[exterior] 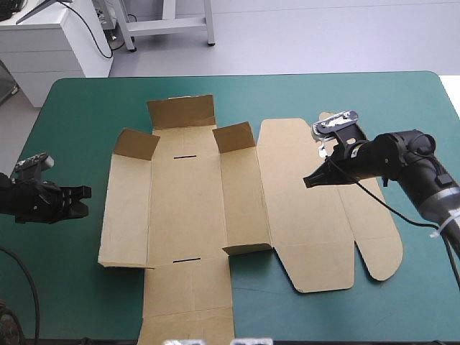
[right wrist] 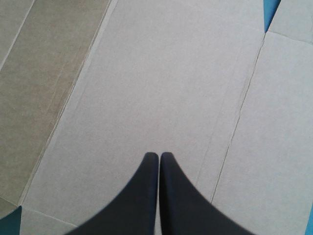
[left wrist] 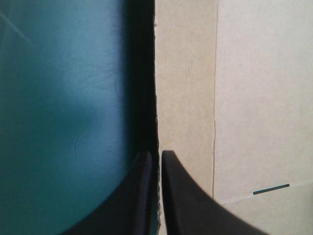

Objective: Fold the box

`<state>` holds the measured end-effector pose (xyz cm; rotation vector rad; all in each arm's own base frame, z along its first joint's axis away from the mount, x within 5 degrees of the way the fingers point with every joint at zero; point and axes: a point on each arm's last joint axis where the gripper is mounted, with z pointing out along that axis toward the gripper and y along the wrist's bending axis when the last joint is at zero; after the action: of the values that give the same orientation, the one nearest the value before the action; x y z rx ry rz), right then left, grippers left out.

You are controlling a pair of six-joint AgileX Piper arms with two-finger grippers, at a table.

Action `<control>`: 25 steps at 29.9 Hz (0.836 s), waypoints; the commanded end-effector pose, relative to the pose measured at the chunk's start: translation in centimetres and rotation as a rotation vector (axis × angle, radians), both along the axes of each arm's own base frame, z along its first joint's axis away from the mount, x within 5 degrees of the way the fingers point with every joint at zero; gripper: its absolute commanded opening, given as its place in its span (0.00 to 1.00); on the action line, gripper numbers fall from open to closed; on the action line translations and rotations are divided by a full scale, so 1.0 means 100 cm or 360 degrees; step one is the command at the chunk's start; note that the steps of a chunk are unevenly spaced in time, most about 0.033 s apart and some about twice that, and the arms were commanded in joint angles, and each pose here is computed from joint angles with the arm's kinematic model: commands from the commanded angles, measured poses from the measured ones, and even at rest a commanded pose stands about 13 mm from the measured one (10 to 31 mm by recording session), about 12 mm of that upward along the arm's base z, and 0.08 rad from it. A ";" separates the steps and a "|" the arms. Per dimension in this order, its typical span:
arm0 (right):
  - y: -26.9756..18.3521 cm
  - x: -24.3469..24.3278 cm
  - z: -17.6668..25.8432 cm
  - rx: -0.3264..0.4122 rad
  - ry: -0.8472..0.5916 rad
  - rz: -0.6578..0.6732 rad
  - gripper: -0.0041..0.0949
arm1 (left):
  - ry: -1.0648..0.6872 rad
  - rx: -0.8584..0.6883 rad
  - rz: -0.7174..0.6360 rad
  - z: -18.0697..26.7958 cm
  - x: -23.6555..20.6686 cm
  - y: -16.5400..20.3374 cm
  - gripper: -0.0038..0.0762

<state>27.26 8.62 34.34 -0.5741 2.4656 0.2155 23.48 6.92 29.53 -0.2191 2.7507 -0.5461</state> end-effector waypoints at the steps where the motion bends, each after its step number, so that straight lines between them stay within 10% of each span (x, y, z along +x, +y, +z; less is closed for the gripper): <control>1: -0.003 -0.003 0.014 0.0041 -0.0152 -0.0002 0.04 | -0.0004 -0.0054 -0.0099 0.008 -0.005 -0.013 0.22; 9: -0.003 -0.003 0.013 0.0024 -0.0162 0.0020 0.04 | 0.0094 0.0005 -0.0110 -0.013 -0.005 -0.027 0.63; 25: -0.003 -0.003 0.013 0.0011 -0.0170 0.0039 0.03 | 0.0268 -0.0326 -0.0117 -0.057 0.018 -0.054 0.62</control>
<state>27.29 8.59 33.71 -0.6209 2.4523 0.2014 24.56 2.58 23.59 -0.2320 2.8916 -0.7673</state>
